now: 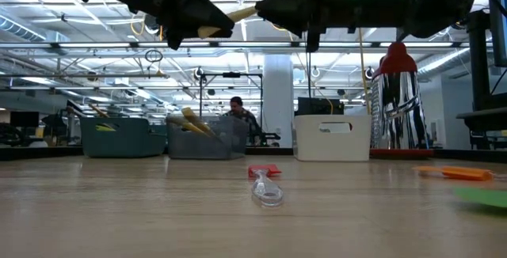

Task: Pick & Place Kitchen Items
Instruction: Put the yellow knife into the black bin

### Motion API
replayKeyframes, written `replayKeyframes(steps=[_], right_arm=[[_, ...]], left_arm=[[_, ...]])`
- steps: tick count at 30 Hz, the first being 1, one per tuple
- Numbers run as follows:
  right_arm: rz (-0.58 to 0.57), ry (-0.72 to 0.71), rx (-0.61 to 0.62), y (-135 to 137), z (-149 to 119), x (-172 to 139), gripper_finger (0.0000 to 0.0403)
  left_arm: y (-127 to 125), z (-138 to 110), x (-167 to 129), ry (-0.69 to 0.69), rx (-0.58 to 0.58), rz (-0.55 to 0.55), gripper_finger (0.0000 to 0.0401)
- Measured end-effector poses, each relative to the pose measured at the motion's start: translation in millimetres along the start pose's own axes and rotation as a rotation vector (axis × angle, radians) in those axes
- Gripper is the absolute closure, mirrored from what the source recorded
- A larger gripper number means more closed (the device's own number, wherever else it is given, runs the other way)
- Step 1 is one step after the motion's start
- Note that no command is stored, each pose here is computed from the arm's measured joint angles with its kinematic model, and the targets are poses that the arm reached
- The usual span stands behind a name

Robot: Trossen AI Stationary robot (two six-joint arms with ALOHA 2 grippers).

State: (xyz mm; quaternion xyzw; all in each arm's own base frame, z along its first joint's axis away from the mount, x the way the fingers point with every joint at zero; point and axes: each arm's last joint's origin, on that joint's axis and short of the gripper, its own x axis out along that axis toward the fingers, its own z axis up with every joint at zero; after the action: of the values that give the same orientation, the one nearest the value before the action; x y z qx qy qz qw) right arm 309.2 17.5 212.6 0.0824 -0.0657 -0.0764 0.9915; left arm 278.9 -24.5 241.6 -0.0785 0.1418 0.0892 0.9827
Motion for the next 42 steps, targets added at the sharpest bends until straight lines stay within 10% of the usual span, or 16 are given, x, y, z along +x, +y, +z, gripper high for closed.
replayKeyframes(steps=[13, 28, 42], right_arm=[[-0.025, 0.171, 0.036, -2.6, -17.9, -1.6, 0.0349], [-0.024, 0.171, 0.036, -2.3, -17.7, -1.7, 0.0348], [-0.025, 0.170, 0.036, -2.5, -17.6, -1.6, 0.0348]], left_arm=[[28.1, 11.7, -18.8, 0.068, -0.149, 0.122, 0.0332], [63.0, 52.0, -34.4, 0.520, -0.362, 0.483, 0.0330], [94.0, 25.5, 7.8, 0.784, -0.475, 0.428, 0.0330]])
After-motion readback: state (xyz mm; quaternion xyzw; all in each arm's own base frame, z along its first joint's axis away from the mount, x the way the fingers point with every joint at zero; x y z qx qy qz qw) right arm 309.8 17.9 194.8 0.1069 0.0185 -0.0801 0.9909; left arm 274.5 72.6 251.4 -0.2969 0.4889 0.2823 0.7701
